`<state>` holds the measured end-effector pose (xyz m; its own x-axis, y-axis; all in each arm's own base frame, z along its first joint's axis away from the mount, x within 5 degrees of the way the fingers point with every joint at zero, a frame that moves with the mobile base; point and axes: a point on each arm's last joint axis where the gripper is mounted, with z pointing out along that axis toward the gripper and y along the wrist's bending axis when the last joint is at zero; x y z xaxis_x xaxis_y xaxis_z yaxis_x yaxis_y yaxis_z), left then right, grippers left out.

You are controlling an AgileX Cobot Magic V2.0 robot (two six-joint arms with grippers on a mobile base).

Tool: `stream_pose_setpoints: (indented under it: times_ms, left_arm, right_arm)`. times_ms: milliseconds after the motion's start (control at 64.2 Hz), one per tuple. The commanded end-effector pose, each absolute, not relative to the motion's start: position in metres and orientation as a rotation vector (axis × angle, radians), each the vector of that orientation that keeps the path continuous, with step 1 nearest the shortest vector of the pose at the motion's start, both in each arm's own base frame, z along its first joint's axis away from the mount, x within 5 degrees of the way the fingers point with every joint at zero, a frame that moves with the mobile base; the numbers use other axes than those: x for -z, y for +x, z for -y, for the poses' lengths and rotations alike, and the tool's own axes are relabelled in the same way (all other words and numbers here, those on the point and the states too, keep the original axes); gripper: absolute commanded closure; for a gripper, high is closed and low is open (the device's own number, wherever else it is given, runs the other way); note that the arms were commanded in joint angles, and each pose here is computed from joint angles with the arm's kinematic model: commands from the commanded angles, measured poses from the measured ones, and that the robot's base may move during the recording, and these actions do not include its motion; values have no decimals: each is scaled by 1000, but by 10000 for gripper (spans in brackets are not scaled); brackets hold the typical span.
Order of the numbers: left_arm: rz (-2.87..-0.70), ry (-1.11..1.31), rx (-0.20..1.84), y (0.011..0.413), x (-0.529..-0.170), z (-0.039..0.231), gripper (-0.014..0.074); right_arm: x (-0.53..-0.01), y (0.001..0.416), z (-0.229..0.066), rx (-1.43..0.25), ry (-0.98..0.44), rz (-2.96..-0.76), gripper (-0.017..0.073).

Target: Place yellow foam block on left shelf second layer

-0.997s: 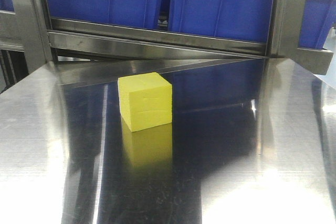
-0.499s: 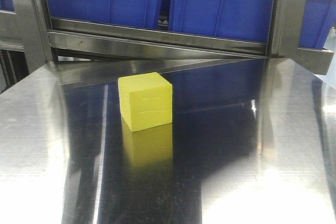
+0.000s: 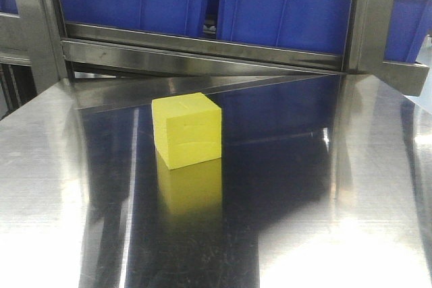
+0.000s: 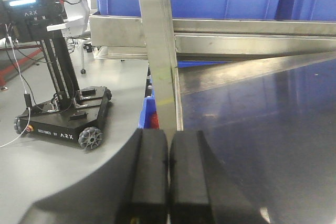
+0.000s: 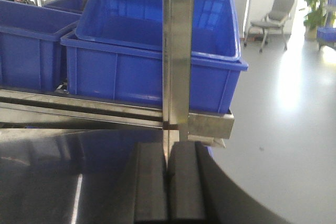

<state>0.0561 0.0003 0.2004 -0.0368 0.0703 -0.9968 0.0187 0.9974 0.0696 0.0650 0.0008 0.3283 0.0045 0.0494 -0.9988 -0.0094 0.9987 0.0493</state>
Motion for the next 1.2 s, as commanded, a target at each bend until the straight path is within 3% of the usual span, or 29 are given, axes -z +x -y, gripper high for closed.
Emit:
stream_pose_setpoints:
  times_ms: [0,78,296,452,763,966,1184]
  left_arm:
    - [-1536,84,-14,56,-200,2,457]
    - [-1536,84,-14,56,-200,2,457]
    - [-1536,84,-14,56,-200,2,457]
    - [-1536,84,-14,56,-200,2,457]
    - [-1536,84,-14,56,-200,2,457]
    - [-1536,84,-14,56,-200,2,457]
    - [-1536,84,-14,56,-200,2,457]
  right_arm:
    - [-354,79,-1,-76,46,-1519,501]
    - [-358,96,-6,-110,15,-1581,466]
    - [-367,144,-40,-224,-189,-1770,97]
    - [-370,178,-78,-271,-355,-1961,-53]
    - [-379,236,-174,-284,-642,-2226,-66]
    - [-374,272,-233,-277,-667,-2367,-66]
    - [-353,300,-271,-197,-605,-2474,-66]
